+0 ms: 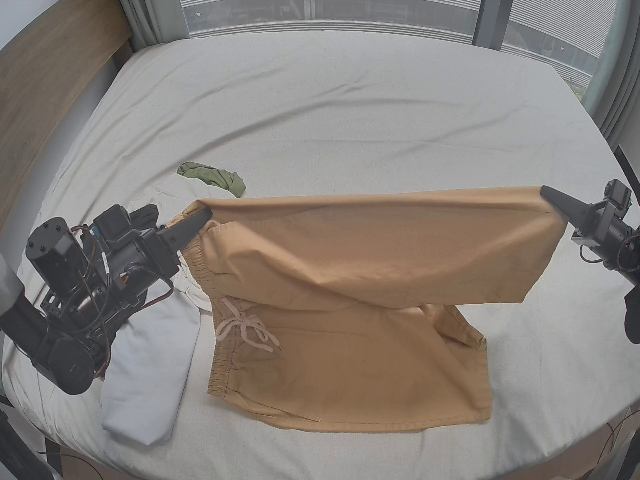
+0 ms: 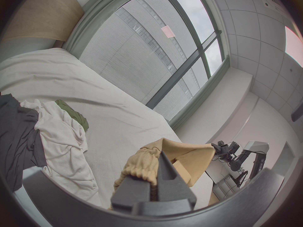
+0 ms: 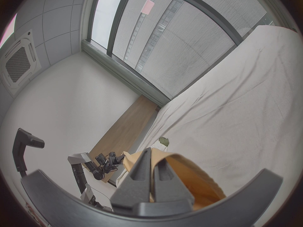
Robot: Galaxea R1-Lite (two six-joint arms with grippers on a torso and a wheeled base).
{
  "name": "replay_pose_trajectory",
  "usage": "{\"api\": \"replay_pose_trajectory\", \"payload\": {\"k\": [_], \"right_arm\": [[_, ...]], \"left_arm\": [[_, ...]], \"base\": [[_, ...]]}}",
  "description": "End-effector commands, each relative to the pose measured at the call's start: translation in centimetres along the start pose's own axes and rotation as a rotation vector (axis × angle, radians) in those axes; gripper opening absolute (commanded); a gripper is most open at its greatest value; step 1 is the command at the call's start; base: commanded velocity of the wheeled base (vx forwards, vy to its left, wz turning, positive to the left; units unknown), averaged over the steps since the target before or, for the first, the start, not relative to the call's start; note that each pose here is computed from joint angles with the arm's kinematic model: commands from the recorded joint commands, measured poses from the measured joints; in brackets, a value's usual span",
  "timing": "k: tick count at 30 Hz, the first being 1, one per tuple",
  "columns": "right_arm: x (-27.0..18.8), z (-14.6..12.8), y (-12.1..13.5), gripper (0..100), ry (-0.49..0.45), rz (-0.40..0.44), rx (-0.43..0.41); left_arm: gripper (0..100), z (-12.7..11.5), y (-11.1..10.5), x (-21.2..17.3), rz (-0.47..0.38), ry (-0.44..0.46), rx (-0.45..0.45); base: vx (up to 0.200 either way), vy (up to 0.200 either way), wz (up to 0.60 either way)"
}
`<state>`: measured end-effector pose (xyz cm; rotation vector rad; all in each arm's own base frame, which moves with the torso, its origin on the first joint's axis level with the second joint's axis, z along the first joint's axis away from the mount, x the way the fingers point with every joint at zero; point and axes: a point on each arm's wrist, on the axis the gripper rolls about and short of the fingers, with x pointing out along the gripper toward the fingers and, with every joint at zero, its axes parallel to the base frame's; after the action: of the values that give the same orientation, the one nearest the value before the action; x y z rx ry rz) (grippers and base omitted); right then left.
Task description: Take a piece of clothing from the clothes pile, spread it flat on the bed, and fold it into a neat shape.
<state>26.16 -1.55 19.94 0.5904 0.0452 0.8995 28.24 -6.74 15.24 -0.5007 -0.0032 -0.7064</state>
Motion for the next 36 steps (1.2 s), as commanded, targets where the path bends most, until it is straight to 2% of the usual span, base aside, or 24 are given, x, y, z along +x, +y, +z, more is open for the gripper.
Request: {"api": "replay_pose_trajectory", "payload": {"k": [1,9,22,36], "right_arm": [[1.1,-0.1,-2.3,0,0.005,-0.012,0.021],[3.0,0.3,-4.3,0,0.006,0.008,0.016],[5.3,0.3,-8.1,0,-0.011,0.005,0.011],[7.2,0.5,-11.1,0,-0.023,0.020,-0.008]], "left_arm": [[0,-0.9,1.7,1.7,0.046,-0.008,-0.009],[0,-0.5,2.7,3.4,0.065,-0.058,0.007],[0,-0.7,4.2,5.3,0.067,-0.087,0.019],[0,-2.2,6.8,7.8,0.123,-0.119,0.015]], "base": [[0.000,0.000,0.00],[0.000,0.000,0.00],[0.000,0.000,0.00],[0.000,0.000,0.00]]}}
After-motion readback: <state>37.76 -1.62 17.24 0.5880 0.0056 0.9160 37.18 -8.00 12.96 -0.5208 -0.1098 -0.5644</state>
